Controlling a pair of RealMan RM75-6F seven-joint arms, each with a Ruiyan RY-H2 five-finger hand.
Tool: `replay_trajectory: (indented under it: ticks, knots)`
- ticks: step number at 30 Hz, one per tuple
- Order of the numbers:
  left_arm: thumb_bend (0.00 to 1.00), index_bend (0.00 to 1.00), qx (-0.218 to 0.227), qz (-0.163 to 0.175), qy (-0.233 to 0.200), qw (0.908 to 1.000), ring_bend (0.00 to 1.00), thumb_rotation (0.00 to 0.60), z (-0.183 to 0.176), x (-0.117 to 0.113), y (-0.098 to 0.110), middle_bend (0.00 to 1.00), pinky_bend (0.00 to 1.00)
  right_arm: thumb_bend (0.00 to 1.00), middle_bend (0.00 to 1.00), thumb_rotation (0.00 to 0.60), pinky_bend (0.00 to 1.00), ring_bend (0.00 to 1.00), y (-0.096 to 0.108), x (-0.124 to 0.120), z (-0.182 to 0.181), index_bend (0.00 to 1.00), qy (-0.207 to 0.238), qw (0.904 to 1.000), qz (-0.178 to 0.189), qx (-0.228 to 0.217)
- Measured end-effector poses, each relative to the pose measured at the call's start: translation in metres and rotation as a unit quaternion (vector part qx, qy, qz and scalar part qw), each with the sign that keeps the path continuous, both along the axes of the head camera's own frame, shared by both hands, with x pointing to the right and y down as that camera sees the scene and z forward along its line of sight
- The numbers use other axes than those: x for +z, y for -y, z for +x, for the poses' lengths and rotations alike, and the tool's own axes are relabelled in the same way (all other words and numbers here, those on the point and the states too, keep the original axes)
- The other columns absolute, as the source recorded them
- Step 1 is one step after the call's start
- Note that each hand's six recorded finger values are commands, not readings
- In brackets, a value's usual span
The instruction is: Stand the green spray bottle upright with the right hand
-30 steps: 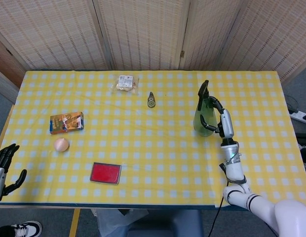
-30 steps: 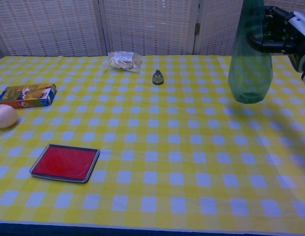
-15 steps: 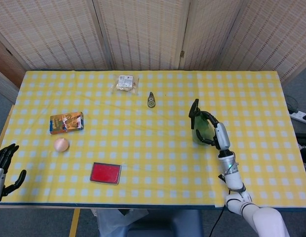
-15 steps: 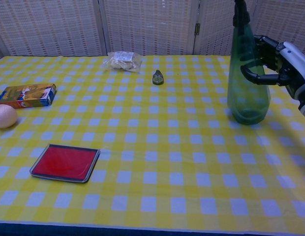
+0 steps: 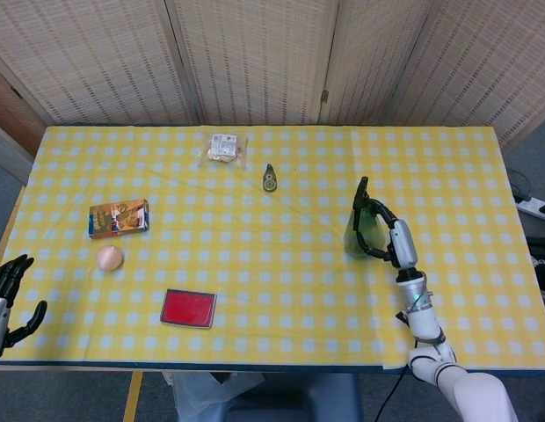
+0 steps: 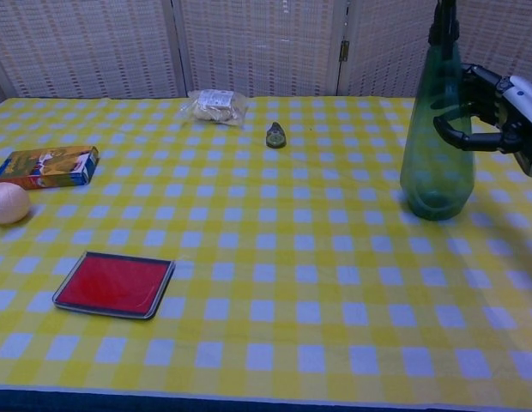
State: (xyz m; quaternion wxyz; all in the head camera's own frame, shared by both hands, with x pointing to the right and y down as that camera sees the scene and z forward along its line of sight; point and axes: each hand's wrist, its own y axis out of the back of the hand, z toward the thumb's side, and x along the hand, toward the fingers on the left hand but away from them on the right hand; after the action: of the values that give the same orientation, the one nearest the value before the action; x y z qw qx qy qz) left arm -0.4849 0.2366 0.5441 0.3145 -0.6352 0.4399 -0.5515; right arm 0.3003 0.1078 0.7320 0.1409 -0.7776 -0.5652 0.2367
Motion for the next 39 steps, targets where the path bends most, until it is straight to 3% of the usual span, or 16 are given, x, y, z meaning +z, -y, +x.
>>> replay_trajectory:
  ticks: [7, 17, 26, 39]
  knots:
    - [0.42, 0.0, 0.001, 0.001, 0.003, 1.0, 0.1, 0.051, 0.001, 0.001, 0.0, 0.09, 0.13, 0.48, 0.34, 0.6, 0.36, 0.39, -0.002, -0.005, 0.012, 0.07, 0.001, 1.0, 0.002, 0.006]
    - [0.42, 0.0, 0.004, 0.005, 0.002, 1.0, 0.1, 0.05, 0.002, -0.001, 0.0, 0.09, 0.13, 0.47, 0.28, 0.6, 0.26, 0.33, -0.01, -0.019, 0.027, 0.01, 0.005, 0.9999, 0.011, 0.009]
    - [0.42, 0.0, 0.008, 0.005, 0.003, 0.9999, 0.1, 0.052, 0.005, -0.001, 0.0, 0.09, 0.13, 0.45, 0.18, 0.6, 0.09, 0.22, -0.016, -0.033, 0.038, 0.0, -0.003, 0.9998, 0.019, 0.007]
    - [0.42, 0.0, 0.007, 0.007, 0.003, 0.9999, 0.1, 0.051, 0.004, -0.001, 0.0, 0.09, 0.13, 0.42, 0.13, 0.6, 0.06, 0.19, -0.023, -0.042, 0.05, 0.0, -0.02, 0.9997, 0.014, 0.008]
